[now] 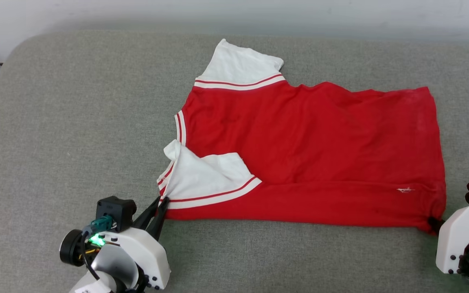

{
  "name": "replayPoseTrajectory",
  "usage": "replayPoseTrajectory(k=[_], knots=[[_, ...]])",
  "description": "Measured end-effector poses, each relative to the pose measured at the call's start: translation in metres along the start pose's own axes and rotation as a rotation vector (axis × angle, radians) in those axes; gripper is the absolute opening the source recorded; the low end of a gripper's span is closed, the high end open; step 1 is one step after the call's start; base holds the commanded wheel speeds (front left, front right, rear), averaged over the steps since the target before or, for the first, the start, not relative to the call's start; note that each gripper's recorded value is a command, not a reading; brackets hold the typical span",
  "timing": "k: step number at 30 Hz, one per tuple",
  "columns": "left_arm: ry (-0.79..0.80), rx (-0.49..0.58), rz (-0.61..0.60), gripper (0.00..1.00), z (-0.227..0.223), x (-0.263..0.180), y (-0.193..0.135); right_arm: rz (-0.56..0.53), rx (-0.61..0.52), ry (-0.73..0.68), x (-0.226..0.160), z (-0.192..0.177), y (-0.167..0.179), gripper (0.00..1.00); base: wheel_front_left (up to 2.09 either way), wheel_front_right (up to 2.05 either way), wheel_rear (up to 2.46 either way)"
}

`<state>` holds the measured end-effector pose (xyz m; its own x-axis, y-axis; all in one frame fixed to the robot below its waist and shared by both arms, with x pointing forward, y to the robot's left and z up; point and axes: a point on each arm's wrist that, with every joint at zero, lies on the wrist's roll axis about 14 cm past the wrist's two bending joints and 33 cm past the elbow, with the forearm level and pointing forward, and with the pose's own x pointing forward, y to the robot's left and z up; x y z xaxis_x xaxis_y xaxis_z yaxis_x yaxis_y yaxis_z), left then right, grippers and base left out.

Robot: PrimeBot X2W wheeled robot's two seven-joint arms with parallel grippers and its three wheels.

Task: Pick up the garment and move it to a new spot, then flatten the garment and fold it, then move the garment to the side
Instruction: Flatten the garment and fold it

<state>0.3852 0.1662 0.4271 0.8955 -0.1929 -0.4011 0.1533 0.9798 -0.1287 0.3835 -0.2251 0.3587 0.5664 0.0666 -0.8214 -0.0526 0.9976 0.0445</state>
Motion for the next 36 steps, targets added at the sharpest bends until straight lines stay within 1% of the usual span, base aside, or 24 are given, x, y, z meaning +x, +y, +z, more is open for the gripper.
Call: replayPoseTrajectory(k=[6, 14, 21, 27, 31, 36], knots=[[0.014, 0.01, 0.015, 0.0, -0.004, -0.01, 0.004, -0.018, 0.022, -0.041, -0.015, 0.004, -0.01, 0.0, 0.0, 0.0, 0.0], [0.062, 0.011, 0.015, 0.0, -0.021, -0.037, 0.001, -0.03, 0.043, -0.081, -0.049, 0.002, -0.022, 0.0, 0.0, 0.0, 0.0], [0.148, -0.013, 0.005, 0.0, -0.049, -0.061, -0.007, -0.043, 0.067, -0.032, -0.075, -0.025, -0.03, 0.0, 0.0, 0.0, 0.0], [0.2, -0.018, 0.008, 0.0, -0.066, -0.062, -0.008, -0.046, 0.075, 0.048, -0.075, -0.048, -0.028, 0.0, 0.0, 0.0, 0.0], [0.224, -0.027, -0.002, 0.0, -0.075, -0.057, -0.012, -0.038, 0.082, 0.071, -0.068, -0.054, -0.023, 0.0, 0.0, 0.0, 0.0], [0.25, -0.014, 0.001, 0.0, -0.084, -0.053, -0.009, -0.025, 0.079, 0.085, -0.059, -0.056, -0.018, 0.0, 0.0, 0.0, 0.0]])
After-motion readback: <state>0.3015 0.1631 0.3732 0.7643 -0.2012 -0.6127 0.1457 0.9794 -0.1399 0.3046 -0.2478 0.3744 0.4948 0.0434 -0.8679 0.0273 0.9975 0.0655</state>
